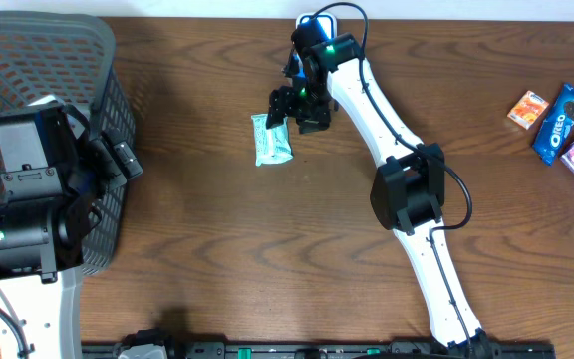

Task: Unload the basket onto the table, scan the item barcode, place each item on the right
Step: 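Reach the right gripper to the mint-green pack and grasp it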

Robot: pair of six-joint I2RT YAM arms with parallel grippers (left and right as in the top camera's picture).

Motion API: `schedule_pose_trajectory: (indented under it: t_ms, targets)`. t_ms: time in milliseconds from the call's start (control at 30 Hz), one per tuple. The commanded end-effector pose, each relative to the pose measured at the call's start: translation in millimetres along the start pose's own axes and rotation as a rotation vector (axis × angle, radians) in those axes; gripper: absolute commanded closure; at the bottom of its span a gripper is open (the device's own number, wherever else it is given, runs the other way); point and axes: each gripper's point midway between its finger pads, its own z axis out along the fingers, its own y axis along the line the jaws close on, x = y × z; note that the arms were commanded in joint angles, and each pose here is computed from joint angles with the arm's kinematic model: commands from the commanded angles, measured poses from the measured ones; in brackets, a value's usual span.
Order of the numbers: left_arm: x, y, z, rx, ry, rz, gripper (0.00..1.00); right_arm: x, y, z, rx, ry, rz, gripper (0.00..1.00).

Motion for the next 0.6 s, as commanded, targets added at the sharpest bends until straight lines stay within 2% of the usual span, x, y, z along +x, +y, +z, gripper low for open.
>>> schedule_pose_trajectory:
  t_ms: [0, 67, 267, 367, 433, 467, 533, 567]
  targets:
    - [-5, 2, -4, -0.007, -0.017, -0.010, 0.02, -1, -5, 0, 0.060, -0.020, 0.014, 0.30]
    - [-5, 2, -4, -0.007, -0.017, -0.010, 0.02, 0, -5, 5, 0.063, -0.015, 0.012, 0.34]
    - [-5, 2, -4, -0.007, -0.017, -0.010, 0.02, 5, -1, 33, 0.067, 0.014, -0.008, 0.35]
    - [-5, 2, -4, -0.007, -0.017, -0.010, 0.02, 8, 3, 51, 0.062, 0.028, -0.025, 0.40]
    - [-5, 2, -4, -0.007, -0.017, -0.010, 0.02, 11, 5, 60, 0.065, 0.039, -0.033, 0.54]
    - [-5, 2, -4, -0.007, -0.017, -0.010, 0.02, 12, 6, 61, 0.066, 0.041, -0.036, 0.67]
    - [-5, 2, -4, -0.007, -0.017, -0.010, 0.02, 13, 8, 64, 0.068, 0.040, -0.043, 0.83]
    - [-5, 2, -4, -0.007, -0.017, -0.010, 0.02, 12, 8, 65, 0.067, 0.037, -0.046, 0.99]
